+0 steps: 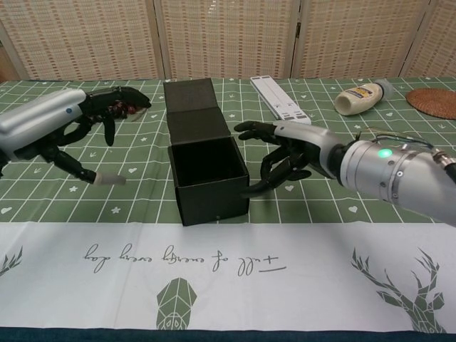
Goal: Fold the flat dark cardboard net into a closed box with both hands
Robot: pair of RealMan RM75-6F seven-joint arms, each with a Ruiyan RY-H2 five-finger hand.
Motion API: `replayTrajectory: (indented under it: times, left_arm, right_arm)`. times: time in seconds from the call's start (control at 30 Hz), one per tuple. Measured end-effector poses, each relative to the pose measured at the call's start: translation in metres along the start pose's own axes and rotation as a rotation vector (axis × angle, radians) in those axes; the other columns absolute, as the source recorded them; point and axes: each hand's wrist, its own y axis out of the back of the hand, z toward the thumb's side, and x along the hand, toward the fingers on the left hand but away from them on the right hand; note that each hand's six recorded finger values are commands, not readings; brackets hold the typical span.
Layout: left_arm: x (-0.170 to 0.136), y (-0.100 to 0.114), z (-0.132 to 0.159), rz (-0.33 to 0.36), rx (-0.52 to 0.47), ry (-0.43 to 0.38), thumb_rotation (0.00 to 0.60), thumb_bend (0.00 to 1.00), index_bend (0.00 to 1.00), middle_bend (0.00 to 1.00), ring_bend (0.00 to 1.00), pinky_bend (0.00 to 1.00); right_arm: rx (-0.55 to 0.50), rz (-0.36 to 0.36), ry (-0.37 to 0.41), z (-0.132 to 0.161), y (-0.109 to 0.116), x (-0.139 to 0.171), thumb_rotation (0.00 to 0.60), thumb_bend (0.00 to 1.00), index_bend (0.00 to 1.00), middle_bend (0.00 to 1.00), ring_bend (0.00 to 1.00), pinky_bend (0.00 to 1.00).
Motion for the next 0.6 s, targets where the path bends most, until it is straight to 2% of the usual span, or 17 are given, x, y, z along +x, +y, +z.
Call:
replayTrajectory:
  times: [0.1, 0.2, 0.27, 0.33, 0.5, 0.6]
  left_arm:
    - [-0.001, 0.003, -0.002, 0.012, -0.049, 0.037, 0.600, 0.11, 0.16, 0.14, 0.49, 0.87]
    - [-0.004, 0.004, -0.005, 0.020, -0.111, 0.084, 0.600, 0.11, 0.15, 0.14, 0.49, 0.87]
    - [-0.005, 0.004, -0.007, 0.018, -0.153, 0.116, 0.600, 0.11, 0.11, 0.14, 0.50, 0.87]
    - [-0.008, 0.002, -0.009, 0.008, -0.210, 0.156, 0.600, 0.11, 0.08, 0.13, 0.50, 0.87]
    - [-0.014, -0.007, -0.011, -0.044, -0.380, 0.268, 0.600, 0.11, 0.00, 0.07, 0.50, 0.88]
    - [-0.018, -0.015, -0.011, -0.095, -0.468, 0.330, 0.600, 0.11, 0.00, 0.02, 0.50, 0.88]
  right_arm:
    - [-0.016, -0.044, 0.026, 0.014, 0.024, 0.010, 0.600, 0.00, 0.00, 0.00, 0.62, 1.00]
    - [-0.008, -0.125, 0.067, 0.031, 0.059, 0.020, 0.600, 0.00, 0.00, 0.01, 0.62, 1.00]
    - [0.017, -0.177, 0.089, 0.040, 0.081, 0.026, 0.600, 0.00, 0.00, 0.02, 0.62, 1.00]
    - [0.057, -0.203, 0.095, 0.044, 0.092, 0.029, 0.600, 0.00, 0.00, 0.03, 0.62, 1.00]
    - [0.156, -0.218, 0.078, 0.042, 0.099, 0.032, 0.600, 0.01, 0.00, 0.04, 0.62, 1.00]
    - [0.225, -0.213, 0.058, 0.035, 0.096, 0.029, 0.600, 0.01, 0.00, 0.03, 0.62, 1.00]
